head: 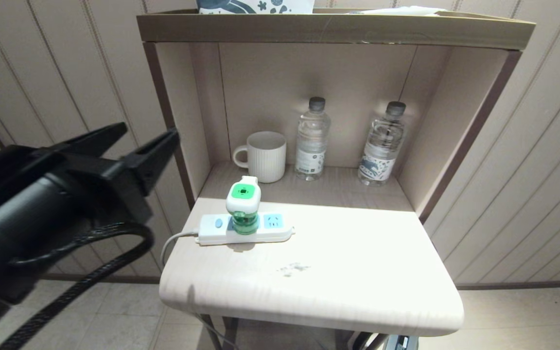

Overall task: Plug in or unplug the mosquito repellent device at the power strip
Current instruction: Pick up the mosquito repellent liquid

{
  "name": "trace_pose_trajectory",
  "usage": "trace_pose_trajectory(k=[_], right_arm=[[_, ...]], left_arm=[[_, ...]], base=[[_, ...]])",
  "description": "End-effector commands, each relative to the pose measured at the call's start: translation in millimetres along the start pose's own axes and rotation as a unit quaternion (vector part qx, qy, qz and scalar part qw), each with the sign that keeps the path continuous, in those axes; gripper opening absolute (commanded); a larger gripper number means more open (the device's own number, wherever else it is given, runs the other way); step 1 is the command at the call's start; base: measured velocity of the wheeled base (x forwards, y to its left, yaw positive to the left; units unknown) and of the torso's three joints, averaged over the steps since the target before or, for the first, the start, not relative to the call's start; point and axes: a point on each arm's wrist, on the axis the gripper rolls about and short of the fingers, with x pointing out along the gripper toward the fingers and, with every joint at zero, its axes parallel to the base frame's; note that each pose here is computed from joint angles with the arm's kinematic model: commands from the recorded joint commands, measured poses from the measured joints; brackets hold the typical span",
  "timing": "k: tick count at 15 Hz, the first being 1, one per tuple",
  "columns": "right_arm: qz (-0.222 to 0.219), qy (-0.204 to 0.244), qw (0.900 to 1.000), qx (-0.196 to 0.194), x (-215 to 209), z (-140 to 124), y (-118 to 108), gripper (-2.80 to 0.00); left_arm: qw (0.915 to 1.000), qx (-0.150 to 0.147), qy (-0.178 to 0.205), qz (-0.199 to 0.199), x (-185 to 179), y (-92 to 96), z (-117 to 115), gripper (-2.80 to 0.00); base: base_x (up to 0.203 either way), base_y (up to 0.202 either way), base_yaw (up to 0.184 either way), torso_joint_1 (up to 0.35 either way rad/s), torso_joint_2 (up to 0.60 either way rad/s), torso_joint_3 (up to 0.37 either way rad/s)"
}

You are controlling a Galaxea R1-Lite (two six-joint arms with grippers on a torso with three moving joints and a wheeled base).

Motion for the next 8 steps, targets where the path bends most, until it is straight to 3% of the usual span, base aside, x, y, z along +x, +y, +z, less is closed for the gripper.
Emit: trace_pose_trajectory(k=[1,3,4,6,8], right_arm=[[0.0,0.0,1.0,0.0,0.1,0.0,0.0,-2.8],[0.0,0.0,1.0,0.0,0.1,0.0,0.0,-2.8],[0.0,0.0,1.0,0.0,0.1,0.0,0.0,-2.8],[0.001,0.0,1.0,0.0,0.1,0.0,0.0,-2.8],[0.0,0.0,1.0,0.0,0.1,0.0,0.0,-2.8]], left_arm=[[0.9988,-0.007,-0.032,0.037,-35.3,48.0,21.6,-2.8],[0.9951,0.02,-0.014,0.096,-60.1,84.9,17.2,-2.8],[0.9937,0.017,-0.004,0.111,-83.5,97.3,12.5,-2.8],[0.9904,0.01,0.025,0.135,-127.8,106.7,-10.8,-2.8],[0.9907,0.003,0.061,0.122,-161.9,105.5,-56.9,-2.8]], base=[[0.0,0.0,0.0,0.0,0.0,0.0],[0.0,0.0,0.0,0.0,0.0,0.0],[0.0,0.0,0.0,0.0,0.0,0.0],[0.0,0.0,0.0,0.0,0.0,0.0],[0.0,0.0,0.0,0.0,0.0,0.0]])
